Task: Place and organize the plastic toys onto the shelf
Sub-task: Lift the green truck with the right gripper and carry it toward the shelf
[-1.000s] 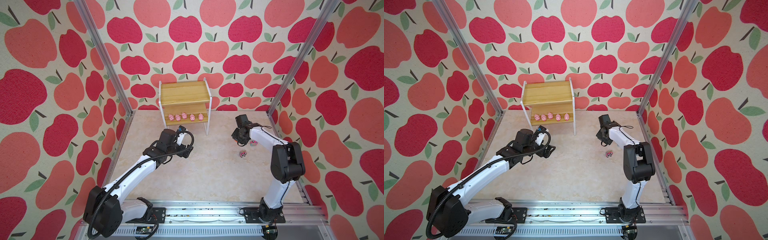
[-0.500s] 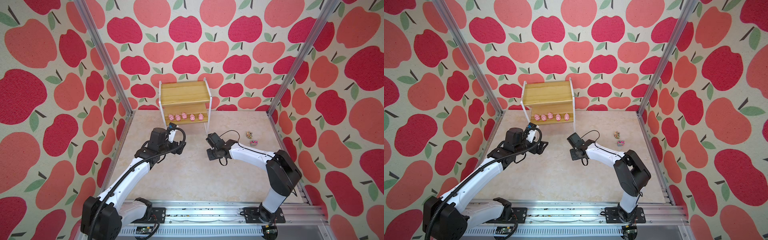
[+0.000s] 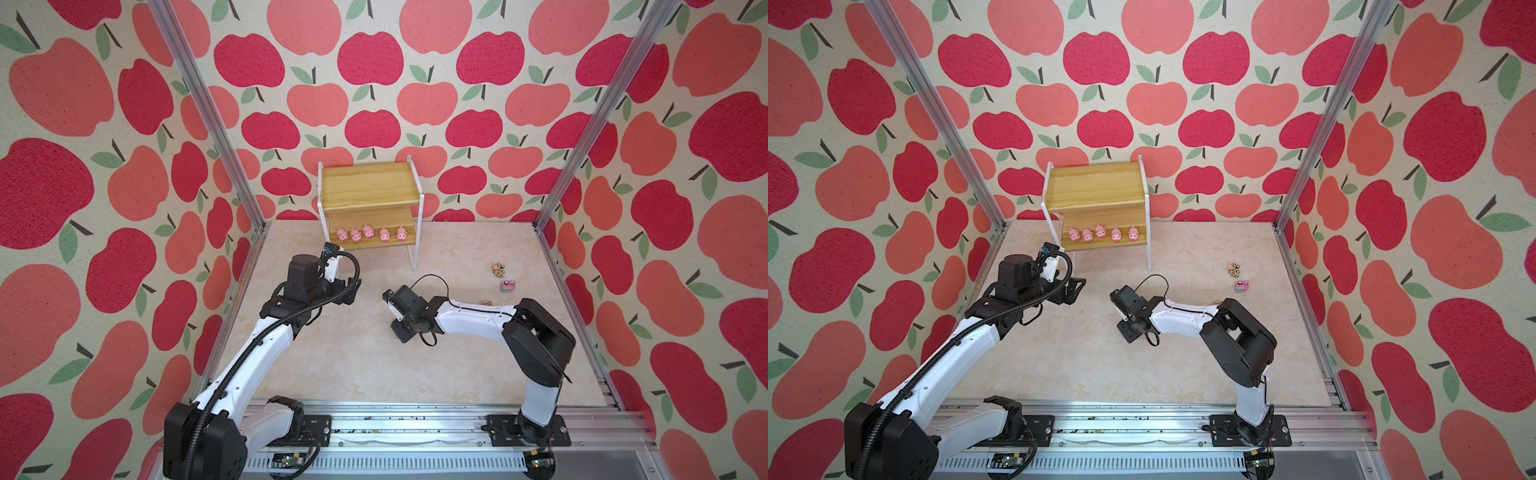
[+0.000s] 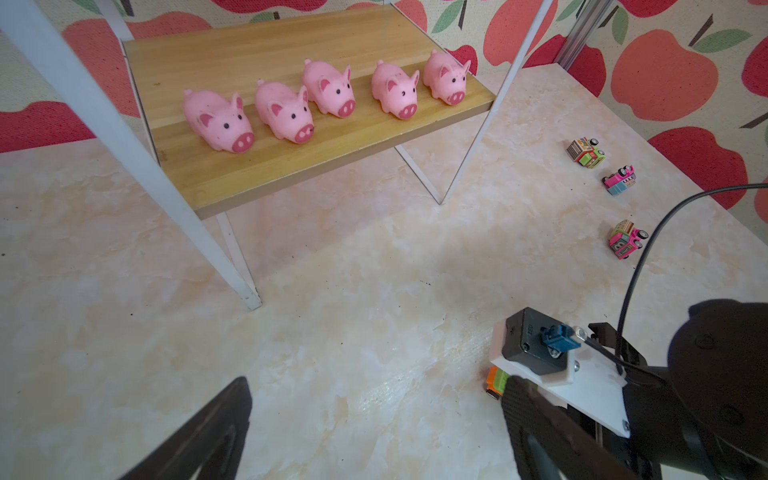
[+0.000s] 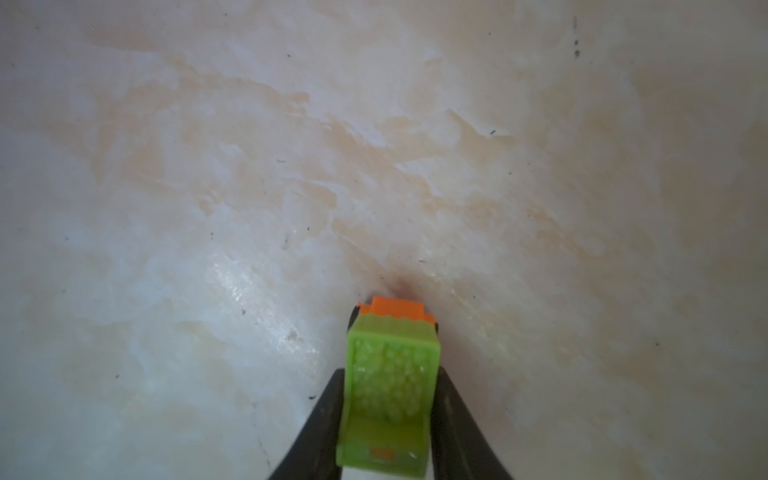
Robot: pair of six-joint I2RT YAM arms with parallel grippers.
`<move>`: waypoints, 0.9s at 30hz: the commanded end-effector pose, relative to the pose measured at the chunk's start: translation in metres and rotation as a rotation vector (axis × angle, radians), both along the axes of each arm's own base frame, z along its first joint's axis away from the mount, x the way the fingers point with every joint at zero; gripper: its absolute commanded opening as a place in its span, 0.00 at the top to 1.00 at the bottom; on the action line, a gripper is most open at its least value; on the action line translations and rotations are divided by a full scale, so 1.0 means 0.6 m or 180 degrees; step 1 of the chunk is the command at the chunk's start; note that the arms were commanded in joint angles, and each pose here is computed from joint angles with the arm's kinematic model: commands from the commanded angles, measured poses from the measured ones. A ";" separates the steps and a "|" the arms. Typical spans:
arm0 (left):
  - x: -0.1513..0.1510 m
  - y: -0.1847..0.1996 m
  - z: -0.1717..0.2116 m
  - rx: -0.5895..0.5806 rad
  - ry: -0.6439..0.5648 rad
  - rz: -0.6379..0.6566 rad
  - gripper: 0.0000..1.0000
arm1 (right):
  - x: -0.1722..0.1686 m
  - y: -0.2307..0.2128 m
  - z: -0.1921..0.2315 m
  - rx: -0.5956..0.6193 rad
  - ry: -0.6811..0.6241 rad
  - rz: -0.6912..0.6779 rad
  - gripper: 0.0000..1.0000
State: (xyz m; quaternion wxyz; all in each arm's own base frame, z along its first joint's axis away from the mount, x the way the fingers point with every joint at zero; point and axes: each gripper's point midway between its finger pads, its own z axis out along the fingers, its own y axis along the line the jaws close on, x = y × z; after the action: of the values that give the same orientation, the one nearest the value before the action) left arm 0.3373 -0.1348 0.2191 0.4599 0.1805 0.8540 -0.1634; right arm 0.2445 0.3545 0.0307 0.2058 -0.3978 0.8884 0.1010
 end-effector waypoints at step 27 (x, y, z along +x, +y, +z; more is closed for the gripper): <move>-0.003 -0.004 0.008 -0.0112 -0.0087 -0.0048 0.03 | 0.017 0.004 0.066 0.1300 -0.0627 -0.0239 0.34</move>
State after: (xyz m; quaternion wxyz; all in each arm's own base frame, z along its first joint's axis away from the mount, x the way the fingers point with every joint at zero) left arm 0.3372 -0.1363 0.2169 0.4613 0.1825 0.8514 -0.1702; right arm 0.2451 0.3514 0.0492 0.3392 -0.3591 0.8474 0.1946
